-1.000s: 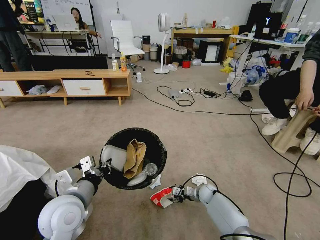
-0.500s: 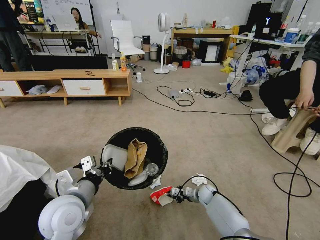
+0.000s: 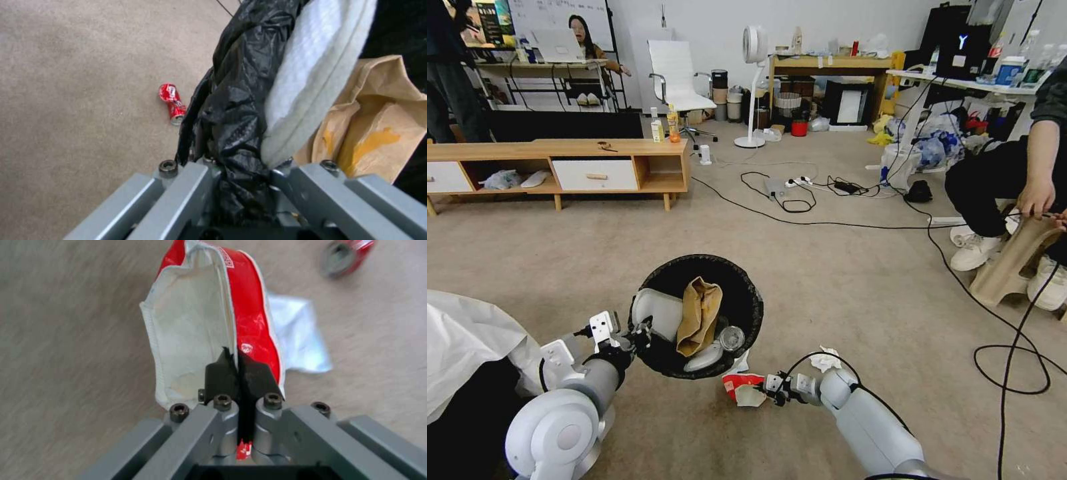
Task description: Pick up the trash bin and place the garbage on the floor into it.
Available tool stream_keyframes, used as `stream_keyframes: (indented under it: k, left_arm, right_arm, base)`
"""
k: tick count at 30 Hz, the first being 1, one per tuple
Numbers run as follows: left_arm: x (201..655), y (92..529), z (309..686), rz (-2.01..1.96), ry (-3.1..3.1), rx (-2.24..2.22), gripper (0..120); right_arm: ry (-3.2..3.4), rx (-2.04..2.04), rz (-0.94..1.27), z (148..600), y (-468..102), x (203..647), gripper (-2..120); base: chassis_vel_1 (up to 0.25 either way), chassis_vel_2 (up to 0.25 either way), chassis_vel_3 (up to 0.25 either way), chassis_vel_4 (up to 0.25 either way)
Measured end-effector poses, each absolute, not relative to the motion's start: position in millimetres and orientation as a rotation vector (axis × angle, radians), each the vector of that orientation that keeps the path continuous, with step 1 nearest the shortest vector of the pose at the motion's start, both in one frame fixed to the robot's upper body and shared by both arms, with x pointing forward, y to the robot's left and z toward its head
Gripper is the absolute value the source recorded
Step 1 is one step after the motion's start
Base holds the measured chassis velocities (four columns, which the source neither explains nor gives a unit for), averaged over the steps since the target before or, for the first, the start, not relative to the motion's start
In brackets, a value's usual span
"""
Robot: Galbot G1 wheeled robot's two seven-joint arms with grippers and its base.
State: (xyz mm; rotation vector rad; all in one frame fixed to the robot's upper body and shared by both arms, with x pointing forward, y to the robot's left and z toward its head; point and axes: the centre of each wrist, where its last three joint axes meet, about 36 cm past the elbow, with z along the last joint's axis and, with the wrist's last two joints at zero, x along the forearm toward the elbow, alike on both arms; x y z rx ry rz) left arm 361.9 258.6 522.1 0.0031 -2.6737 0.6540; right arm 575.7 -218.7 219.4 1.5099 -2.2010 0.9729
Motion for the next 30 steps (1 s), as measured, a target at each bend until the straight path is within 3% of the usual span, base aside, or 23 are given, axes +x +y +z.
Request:
stream_keyframes:
  k: [10, 12, 30]
  left_arm:
    - [362.5, 265.2, 524.2, 0.646, -2.68, 0.019, 5]
    - [363.7, 266.7, 526.6, 0.642, -2.688, 0.009, 5]
    - [364.8, 263.3, 530.1, 0.63, -2.693, -0.003, 4]
  right_arm:
    - [-2.648, 1.366, 0.806, 289.9, -256.8, 576.3, 0]
    - [-2.841, 1.265, 0.696, 327.5, -278.4, 566.9, 0]
    - [-3.25, 0.944, 0.687, 423.6, -343.2, 544.5, 0]
  base:
    - [0.0, 0.0, 0.0, 0.0]
    - [0.0, 0.0, 0.0, 0.0]
    - [0.0, 0.0, 0.0, 0.0]
